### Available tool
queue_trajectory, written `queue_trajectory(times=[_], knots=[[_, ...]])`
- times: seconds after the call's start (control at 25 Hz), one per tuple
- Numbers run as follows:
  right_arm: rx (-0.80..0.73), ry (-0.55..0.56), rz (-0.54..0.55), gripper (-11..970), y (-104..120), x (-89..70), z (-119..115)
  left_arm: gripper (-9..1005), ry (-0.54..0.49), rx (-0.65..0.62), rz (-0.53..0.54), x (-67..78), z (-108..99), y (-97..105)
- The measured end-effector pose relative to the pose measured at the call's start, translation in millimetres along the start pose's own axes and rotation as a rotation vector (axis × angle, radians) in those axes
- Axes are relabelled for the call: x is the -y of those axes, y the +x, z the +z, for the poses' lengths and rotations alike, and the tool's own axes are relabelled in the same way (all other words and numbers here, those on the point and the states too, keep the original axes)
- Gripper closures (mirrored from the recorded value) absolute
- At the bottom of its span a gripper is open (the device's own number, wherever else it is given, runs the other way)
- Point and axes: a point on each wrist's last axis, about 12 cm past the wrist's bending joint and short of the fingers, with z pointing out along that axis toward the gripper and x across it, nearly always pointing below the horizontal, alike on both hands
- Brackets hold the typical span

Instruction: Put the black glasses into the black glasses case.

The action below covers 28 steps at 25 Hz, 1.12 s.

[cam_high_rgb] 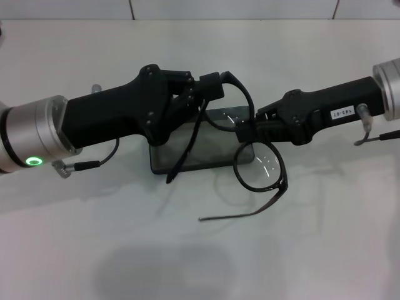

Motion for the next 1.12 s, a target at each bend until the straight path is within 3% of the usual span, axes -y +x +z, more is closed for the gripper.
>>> queue_trajectory(times=[1.12], knots=[[0.166, -0.088, 0.087, 853, 2, -7.8, 1, 998, 0.052, 0.016, 0.068, 1.3, 15, 2]])
